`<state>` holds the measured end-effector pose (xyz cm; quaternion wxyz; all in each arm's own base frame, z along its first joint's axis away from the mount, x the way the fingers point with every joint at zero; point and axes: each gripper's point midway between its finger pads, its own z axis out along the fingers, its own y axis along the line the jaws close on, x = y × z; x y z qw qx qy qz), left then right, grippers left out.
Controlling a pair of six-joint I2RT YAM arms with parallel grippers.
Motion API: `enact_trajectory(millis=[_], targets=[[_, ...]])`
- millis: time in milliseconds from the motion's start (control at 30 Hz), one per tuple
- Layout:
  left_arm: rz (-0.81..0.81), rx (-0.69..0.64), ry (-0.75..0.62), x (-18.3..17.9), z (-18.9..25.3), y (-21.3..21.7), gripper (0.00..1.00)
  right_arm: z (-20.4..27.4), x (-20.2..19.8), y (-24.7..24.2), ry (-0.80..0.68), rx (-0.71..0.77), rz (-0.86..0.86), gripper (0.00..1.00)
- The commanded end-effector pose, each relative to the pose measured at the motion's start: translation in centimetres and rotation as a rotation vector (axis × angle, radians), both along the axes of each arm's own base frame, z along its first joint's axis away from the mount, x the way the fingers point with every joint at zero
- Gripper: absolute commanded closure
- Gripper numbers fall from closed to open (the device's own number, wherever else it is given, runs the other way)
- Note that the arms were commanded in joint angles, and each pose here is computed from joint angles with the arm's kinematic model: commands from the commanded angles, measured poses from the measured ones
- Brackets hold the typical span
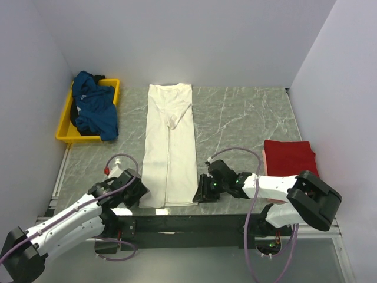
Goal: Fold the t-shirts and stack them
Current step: Fold the tshirt
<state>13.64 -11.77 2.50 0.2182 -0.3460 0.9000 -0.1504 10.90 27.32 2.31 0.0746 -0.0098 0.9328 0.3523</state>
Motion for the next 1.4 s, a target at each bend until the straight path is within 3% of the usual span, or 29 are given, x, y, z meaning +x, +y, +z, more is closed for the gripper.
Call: enact_trajectory(millis=[0,233,433,633,733,833,900,1367], targets=[[-0.014,-0.022,0.028,-0.8,-0.6,-0.4,0.36,-0.4,-0.3,0.2,0.010,0.012,0.001,0.61],[-0.177,-0.157,-0.024,-1.1,0.4,-3.5,0.39,-0.7,0.7,-1.9,-0.018,-0.057,-0.004,1.00],[-0.221,-0.155,-0.006,-1.8,0.5,-3.9,0.38,-0.6,2.2,-6.1,-0.023,-0.071,-0.048,1.00],[-0.216,-0.143,0.062,-3.2,-0.2,-3.8,0.38,-1.0,0.4,-6.6,0.017,-0.050,-0.019,1.00],[-0.221,-0.168,0.075,-3.8,-0.3,-4.1,0.44,-1.0,-0.3,-6.1,0.035,-0.024,-0.001,1.00],[-0.216,-0.170,0.107,-4.7,-0.7,-4.0,0.64,-0.8,-0.9,-5.6,0.037,-0.009,0.017,1.00],[-0.218,-0.172,0.122,-5.1,-0.8,-3.9,0.69,-0.5,-1.2,-5.3,0.037,0.002,0.021,1.00],[-0.268,-0.149,0.198,-7.3,-1.1,-4.4,0.68,-0.1,-1.7,-5.5,0.031,0.014,0.027,1.00]])
